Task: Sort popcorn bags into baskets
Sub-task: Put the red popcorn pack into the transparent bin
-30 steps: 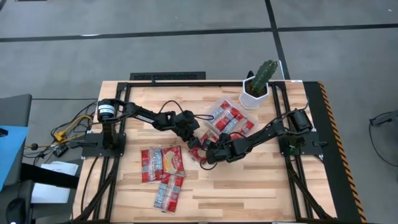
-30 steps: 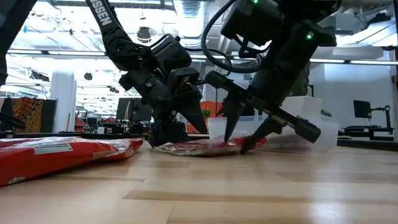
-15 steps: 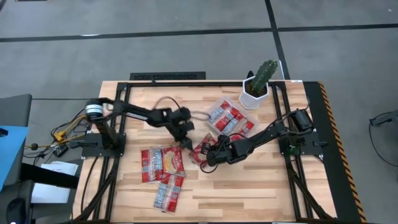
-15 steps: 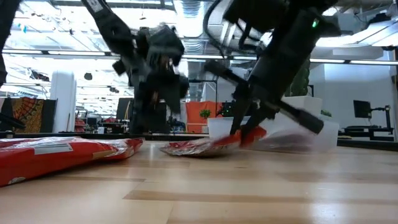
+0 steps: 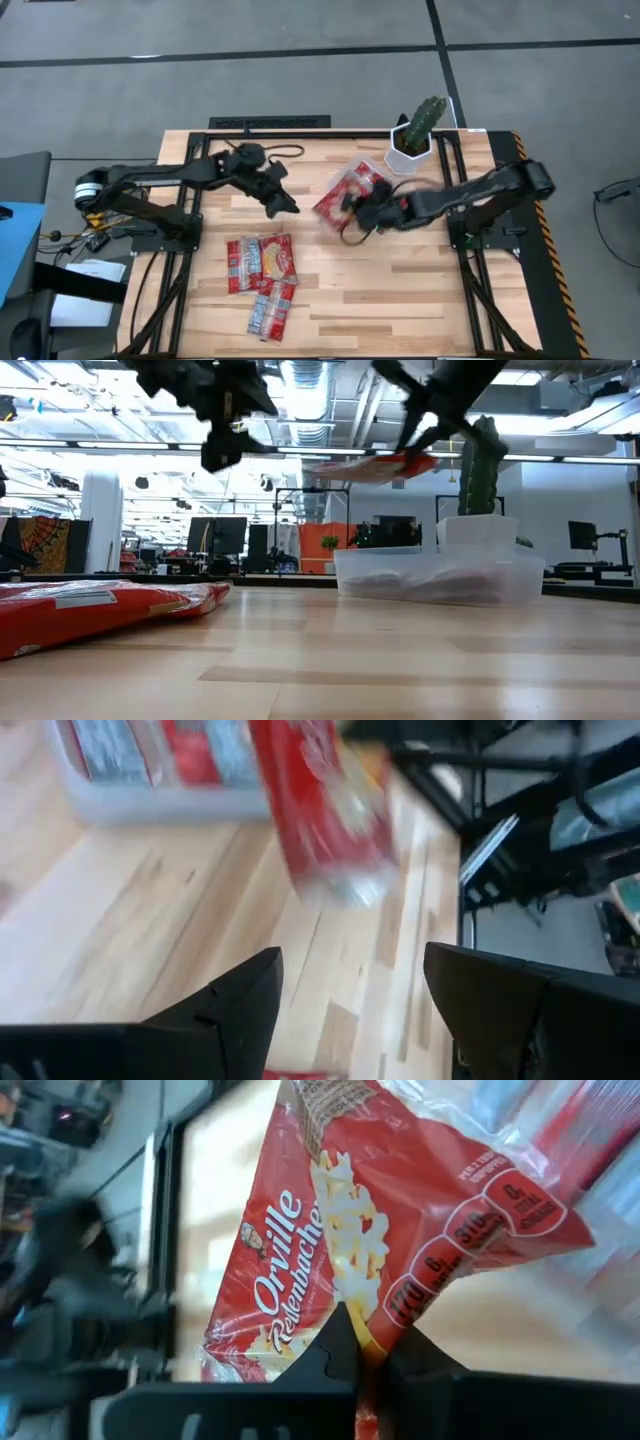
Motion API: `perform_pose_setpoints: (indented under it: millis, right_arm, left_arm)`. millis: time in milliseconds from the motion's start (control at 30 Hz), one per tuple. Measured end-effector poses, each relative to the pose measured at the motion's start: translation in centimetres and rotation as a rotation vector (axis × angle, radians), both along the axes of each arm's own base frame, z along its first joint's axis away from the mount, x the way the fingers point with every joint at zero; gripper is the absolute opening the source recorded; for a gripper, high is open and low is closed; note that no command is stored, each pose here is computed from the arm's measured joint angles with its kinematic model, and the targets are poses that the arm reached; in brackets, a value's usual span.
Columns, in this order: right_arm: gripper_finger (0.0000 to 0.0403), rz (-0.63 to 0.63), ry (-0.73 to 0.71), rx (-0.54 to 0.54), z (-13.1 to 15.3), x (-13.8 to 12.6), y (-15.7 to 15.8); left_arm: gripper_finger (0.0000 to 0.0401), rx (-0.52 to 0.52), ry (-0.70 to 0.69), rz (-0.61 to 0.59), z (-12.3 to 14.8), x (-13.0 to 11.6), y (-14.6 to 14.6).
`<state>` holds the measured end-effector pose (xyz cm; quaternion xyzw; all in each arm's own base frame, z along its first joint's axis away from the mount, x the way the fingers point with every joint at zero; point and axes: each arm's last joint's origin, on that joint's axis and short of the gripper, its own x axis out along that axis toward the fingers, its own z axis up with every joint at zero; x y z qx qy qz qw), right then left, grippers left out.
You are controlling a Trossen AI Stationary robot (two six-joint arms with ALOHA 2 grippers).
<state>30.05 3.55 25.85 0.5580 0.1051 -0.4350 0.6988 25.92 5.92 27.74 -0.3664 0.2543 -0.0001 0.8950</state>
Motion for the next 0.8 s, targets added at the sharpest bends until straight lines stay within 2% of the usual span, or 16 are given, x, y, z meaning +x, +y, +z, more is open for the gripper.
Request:
perform_pose_setpoints:
  millis: [133,300,400,600,800]
  right_arm:
    - [0.0021,-0.039,0.122,-0.057,2.1,-3.1,-3.1]
    - [0.0016,-0.048,0.283,-0.064,2.1,-5.0,-6.1]
    - [0.0020,-0.020,0.334,-0.036,1.2,-4.7,-7.6]
    - [0.0028,0.034,0.449,0.029,-2.1,-3.1,-10.1]
    - [0.0032,0.028,0.396,0.040,-3.8,-1.2,-12.3]
  left_arm:
    - [0.0233,0.026,-0.065,0.025,1.9,-1.6,-0.3]
    - [0.0233,0.068,-0.086,0.092,3.1,-2.9,-0.5]
    - [0.0233,0.087,-0.057,0.131,2.9,-3.2,-0.4]
    - [0.0233,0.085,-0.042,0.133,2.8,-3.2,-0.4]
    - [0.0233,0.086,-0.041,0.135,2.8,-3.2,-0.4]
